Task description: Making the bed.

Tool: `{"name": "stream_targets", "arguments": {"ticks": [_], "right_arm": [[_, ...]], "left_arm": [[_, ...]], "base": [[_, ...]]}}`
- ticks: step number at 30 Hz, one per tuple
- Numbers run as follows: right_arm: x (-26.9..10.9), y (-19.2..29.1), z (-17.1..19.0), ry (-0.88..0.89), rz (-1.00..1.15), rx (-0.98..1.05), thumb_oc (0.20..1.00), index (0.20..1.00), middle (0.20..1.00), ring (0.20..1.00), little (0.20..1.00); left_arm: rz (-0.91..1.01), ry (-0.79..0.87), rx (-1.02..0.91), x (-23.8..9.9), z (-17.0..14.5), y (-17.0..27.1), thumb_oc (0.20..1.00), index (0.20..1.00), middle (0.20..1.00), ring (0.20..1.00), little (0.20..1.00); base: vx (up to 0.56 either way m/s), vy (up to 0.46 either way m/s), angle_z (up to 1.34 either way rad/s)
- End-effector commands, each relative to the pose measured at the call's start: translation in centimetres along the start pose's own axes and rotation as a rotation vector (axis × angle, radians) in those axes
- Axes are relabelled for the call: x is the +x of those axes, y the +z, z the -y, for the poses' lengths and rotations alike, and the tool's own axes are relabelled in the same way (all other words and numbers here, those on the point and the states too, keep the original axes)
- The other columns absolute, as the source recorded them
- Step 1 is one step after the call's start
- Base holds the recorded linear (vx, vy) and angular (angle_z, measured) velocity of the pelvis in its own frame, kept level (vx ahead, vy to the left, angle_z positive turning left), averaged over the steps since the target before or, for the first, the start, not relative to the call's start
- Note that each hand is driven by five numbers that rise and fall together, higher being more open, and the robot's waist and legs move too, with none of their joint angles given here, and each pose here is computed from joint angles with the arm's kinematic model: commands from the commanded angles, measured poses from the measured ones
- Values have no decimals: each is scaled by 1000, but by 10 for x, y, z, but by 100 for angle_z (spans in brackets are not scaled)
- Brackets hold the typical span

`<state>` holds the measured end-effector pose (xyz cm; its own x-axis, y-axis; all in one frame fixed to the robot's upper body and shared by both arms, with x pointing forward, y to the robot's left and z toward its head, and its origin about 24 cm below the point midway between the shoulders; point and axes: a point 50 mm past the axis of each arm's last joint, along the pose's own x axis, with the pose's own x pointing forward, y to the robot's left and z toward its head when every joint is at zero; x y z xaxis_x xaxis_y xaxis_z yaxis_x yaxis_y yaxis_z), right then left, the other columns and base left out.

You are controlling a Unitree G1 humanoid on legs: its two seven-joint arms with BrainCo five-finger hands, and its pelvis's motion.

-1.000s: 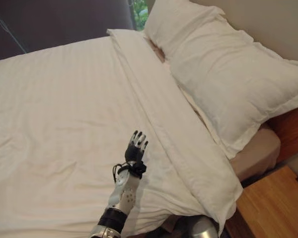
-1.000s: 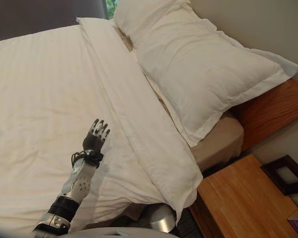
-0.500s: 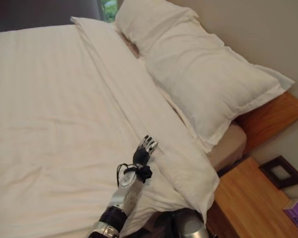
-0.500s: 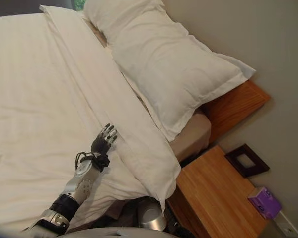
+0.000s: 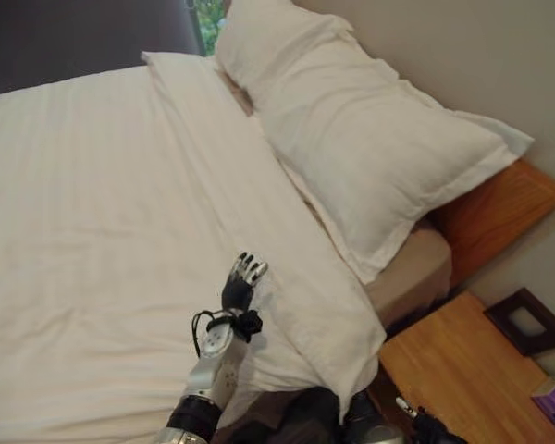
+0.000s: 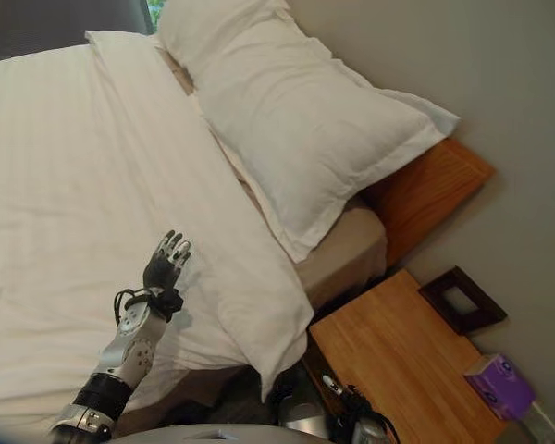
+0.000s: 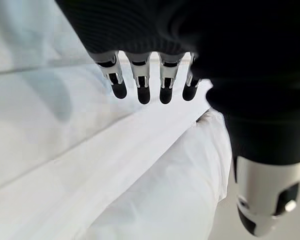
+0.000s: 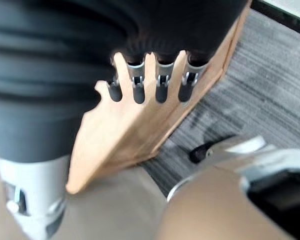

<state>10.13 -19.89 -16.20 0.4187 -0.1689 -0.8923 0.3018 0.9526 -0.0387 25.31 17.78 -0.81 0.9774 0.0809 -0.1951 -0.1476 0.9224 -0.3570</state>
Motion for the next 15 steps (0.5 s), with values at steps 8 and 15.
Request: {"name": "stream_targets", "arguments": {"ticks": [8, 15], "right_arm": [[1, 4, -9, 35, 18, -114, 1000, 1000, 1000, 1000, 1000], [-2, 0, -38, 147, 4, 39, 1000, 1000, 1000, 1000, 1000]], "left_arm": [[262, -13, 1, 2, 3, 48, 1000, 1000, 1000, 1000, 1000], [238, -184, 218, 6, 23, 49, 1000, 1000, 1000, 1000, 1000]], "base": [[-305, 14, 35], [-506, 292, 85]]}}
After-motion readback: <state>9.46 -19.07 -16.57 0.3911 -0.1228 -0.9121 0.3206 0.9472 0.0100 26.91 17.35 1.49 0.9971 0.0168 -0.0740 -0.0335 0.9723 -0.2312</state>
